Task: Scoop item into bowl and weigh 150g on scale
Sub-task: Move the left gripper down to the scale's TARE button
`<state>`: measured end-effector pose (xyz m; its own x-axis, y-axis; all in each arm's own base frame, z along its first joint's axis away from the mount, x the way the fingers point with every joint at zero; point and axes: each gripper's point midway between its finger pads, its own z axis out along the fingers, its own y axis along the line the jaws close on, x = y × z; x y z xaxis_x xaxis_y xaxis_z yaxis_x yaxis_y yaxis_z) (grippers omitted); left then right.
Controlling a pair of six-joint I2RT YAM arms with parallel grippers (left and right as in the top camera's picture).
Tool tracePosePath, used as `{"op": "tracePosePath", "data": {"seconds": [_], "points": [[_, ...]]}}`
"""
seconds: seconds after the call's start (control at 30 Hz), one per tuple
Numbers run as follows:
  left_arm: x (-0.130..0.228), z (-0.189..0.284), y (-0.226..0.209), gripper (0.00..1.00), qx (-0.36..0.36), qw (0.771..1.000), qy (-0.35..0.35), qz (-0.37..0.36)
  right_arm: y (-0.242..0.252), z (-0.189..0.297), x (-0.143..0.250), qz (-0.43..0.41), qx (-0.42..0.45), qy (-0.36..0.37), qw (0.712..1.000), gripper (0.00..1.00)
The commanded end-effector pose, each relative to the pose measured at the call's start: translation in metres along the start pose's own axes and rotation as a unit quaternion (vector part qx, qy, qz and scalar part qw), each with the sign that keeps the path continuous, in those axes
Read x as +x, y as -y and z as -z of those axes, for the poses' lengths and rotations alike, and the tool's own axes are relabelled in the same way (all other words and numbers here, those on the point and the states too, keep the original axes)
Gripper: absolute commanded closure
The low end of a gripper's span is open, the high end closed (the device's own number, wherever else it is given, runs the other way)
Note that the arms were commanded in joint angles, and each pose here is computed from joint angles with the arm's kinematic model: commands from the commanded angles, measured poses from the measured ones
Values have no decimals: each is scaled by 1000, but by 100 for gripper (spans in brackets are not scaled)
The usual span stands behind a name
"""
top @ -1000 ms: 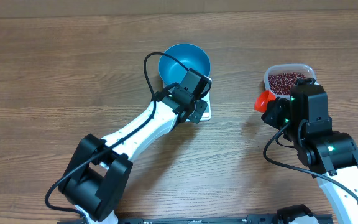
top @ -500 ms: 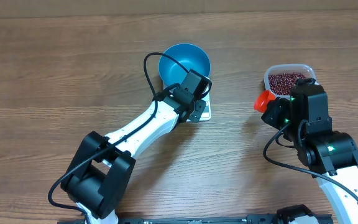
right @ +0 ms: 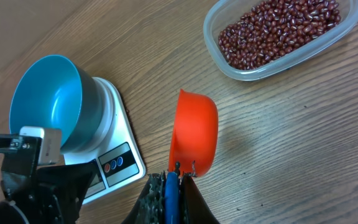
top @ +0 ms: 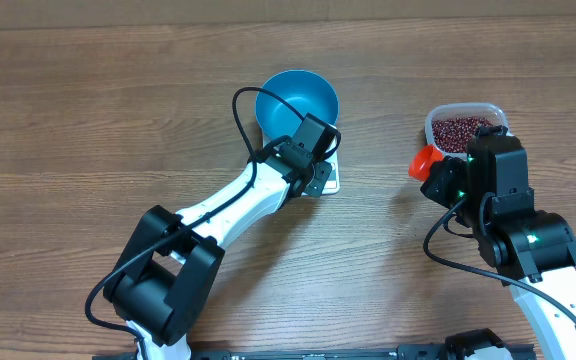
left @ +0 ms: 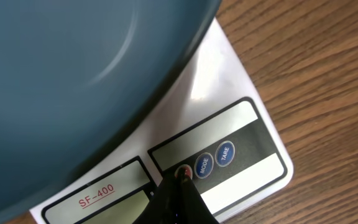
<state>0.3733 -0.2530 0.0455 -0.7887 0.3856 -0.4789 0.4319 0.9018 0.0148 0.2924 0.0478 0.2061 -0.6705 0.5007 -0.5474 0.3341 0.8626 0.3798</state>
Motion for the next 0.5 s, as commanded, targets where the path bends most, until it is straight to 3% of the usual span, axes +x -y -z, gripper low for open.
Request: {"op": "tracePosePath", "data": {"seconds": [0.0, 0.47], "points": [[11, -9, -1, 96, -7, 1000, -15, 8, -5, 9, -11, -3, -8, 19, 1000, 96], [20, -21, 0, 96, -8, 1000, -30, 1, -5, 9, -10, -3, -8, 19, 1000, 96]]}}
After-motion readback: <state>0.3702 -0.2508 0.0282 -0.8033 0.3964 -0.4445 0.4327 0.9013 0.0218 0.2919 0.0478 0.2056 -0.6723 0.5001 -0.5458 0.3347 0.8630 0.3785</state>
